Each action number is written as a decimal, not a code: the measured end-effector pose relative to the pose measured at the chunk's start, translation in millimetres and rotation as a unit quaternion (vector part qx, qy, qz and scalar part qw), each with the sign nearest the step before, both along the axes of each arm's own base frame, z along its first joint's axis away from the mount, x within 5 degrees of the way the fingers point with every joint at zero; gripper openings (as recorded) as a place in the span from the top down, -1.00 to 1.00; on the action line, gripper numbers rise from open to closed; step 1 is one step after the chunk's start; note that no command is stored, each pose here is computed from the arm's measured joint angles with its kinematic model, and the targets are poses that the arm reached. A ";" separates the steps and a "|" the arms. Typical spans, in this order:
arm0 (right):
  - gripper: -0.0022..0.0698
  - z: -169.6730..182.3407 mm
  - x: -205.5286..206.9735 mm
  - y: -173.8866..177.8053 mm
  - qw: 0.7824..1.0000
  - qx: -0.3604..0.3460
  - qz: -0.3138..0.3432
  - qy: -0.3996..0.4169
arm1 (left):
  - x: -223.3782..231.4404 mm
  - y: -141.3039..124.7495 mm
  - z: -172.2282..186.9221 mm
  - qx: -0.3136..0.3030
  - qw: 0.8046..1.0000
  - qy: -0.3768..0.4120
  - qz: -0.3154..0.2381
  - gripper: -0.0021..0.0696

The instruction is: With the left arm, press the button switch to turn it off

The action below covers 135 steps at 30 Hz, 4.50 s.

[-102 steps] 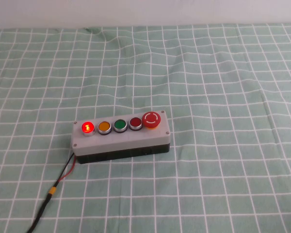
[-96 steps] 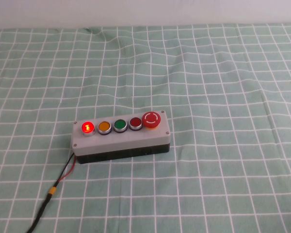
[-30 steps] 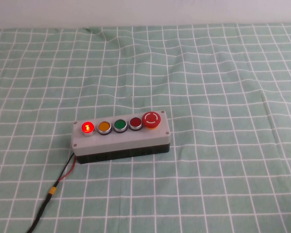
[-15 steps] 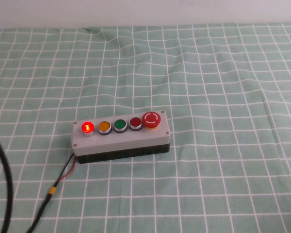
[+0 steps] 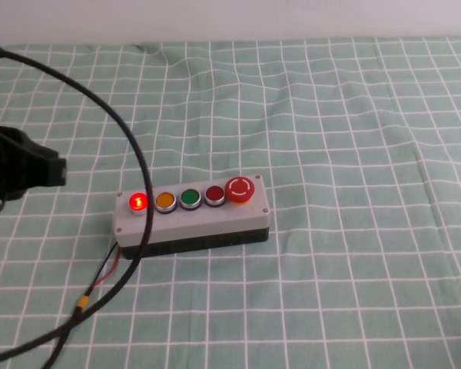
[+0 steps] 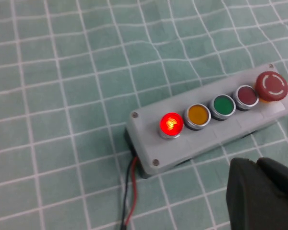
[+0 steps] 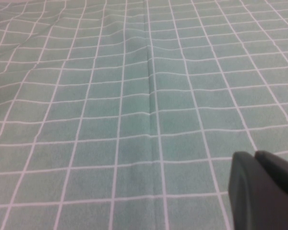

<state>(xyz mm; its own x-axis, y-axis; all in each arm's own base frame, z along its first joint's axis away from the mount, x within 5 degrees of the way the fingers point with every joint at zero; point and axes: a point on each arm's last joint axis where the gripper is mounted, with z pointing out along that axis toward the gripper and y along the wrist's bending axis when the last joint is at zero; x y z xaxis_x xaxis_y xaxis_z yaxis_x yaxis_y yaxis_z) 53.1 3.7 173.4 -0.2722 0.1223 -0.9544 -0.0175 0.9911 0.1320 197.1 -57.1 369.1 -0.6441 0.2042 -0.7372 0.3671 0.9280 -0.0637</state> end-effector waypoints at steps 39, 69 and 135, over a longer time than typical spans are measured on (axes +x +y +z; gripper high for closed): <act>0.98 0.0 0.0 0.0 1.000 0.000 0.000 0.000 | 135.1 -66.9 -124.7 0.090 0.973 0.213 -0.023 0.95; 0.98 0.0 0.0 0.0 1.000 0.000 0.000 0.000 | -84.6 10.0 77.0 -0.034 0.988 -0.148 -0.015 0.95; 0.98 0.0 0.0 0.0 1.000 0.000 0.000 0.000 | -144.9 54.8 -198.6 0.006 0.964 -0.218 0.150 0.95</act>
<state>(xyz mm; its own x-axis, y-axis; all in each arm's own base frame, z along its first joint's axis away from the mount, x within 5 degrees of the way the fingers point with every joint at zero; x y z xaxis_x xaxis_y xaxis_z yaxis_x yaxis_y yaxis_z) 53.1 3.7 173.4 -0.2722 0.1223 -0.9544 -0.0175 0.9911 0.1320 52.2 -2.3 170.5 -0.3043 0.0681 -0.9501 0.0717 0.9963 0.0484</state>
